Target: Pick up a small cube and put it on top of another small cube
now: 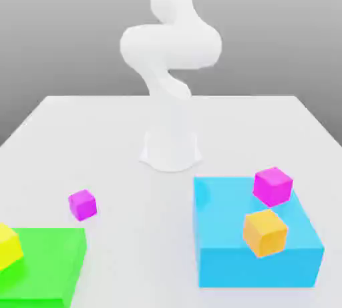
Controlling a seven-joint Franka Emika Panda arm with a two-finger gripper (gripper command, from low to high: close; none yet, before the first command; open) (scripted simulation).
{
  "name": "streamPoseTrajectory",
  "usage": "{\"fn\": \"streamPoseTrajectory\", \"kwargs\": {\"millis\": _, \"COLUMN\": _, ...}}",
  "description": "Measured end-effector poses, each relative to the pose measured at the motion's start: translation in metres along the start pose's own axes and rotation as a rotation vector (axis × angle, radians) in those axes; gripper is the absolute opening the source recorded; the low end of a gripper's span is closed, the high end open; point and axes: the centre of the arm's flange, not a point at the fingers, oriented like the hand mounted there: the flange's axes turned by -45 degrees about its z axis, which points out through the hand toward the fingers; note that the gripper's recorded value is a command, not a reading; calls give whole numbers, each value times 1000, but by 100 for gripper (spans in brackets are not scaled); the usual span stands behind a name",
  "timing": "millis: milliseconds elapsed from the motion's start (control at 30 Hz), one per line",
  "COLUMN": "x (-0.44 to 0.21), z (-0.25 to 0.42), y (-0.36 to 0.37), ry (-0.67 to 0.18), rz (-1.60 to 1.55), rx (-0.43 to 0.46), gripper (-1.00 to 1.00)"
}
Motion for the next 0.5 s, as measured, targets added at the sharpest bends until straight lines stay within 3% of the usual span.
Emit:
{"fn": "streamPoseTrajectory", "kwargs": {"millis": 233, "x": -74, "z": 147, "y": 82, "ry": -221, "rz": 194, "rx": -143, "gripper": 0}}
{"fn": "streamPoseTrajectory", "kwargs": {"millis": 500, "x": -219, "z": 245, "y": 169, "ry": -457, "rz": 451, "rx": -247, "gripper": 0}}
